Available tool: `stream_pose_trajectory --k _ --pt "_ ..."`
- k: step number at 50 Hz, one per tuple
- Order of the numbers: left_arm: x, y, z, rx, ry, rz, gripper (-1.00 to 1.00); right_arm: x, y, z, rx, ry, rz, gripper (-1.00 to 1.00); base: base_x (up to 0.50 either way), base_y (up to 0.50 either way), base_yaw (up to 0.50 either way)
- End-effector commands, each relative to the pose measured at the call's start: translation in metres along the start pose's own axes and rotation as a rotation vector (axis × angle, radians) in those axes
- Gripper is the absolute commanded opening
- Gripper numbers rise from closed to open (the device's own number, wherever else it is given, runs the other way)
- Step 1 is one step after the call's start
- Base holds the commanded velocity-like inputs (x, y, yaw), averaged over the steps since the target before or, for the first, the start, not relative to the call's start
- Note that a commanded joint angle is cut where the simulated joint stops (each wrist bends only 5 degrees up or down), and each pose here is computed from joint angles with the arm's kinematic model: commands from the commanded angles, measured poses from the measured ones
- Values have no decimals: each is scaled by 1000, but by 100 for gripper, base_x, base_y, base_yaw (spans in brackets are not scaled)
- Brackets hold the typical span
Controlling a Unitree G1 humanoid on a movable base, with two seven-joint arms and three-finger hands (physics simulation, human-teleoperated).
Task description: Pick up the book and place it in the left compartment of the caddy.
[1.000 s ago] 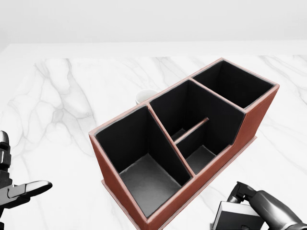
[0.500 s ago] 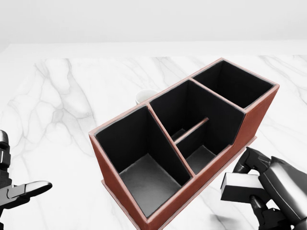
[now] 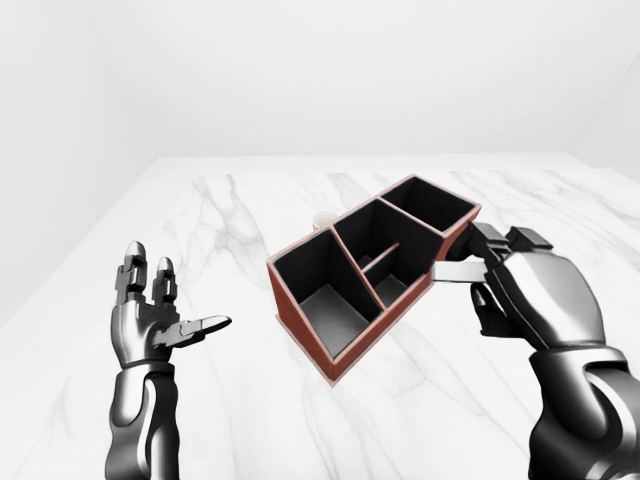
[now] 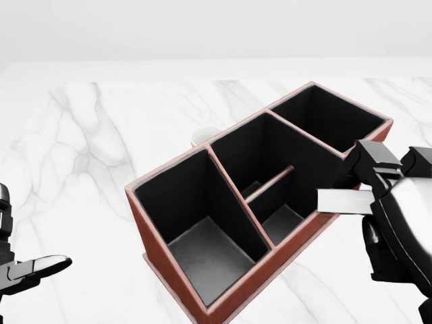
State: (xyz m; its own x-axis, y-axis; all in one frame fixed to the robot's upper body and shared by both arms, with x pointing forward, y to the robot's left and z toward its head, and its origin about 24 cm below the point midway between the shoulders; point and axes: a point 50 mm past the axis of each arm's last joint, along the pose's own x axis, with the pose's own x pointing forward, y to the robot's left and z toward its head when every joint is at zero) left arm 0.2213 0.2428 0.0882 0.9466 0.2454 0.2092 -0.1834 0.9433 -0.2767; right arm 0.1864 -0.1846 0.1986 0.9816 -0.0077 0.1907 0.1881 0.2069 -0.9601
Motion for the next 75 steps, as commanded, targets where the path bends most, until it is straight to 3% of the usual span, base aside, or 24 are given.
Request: stream_pose_trajectory --k 1,7,24,37,57,65,75 --pt "0 1 0 1 -1 3 100 -5 -23 21 -32 -57 -143 -100 0 0 0" --pt "-1 1 0 0 -2 3 100 -7 -36 31 -63 -56 -237 -100 0 0 0" --pt "-1 0 1 -1 -5 4 100 -5 -53 47 -39 -69 -364 -100 0 0 0" --pt "1 0 1 3 -7 4 100 -6 -50 70 -1 -164 -356 -100 0 0 0" --pt "1 1 0 4 -3 4 100 -10 -42 83 89 -203 -304 -100 0 0 0" --pt "1 0 1 6 -4 4 100 -12 -37 87 106 -282 -266 -100 0 0 0" --pt "0 0 2 7 -5 3 100 -13 -38 98 25 -449 -262 -100 0 0 0"
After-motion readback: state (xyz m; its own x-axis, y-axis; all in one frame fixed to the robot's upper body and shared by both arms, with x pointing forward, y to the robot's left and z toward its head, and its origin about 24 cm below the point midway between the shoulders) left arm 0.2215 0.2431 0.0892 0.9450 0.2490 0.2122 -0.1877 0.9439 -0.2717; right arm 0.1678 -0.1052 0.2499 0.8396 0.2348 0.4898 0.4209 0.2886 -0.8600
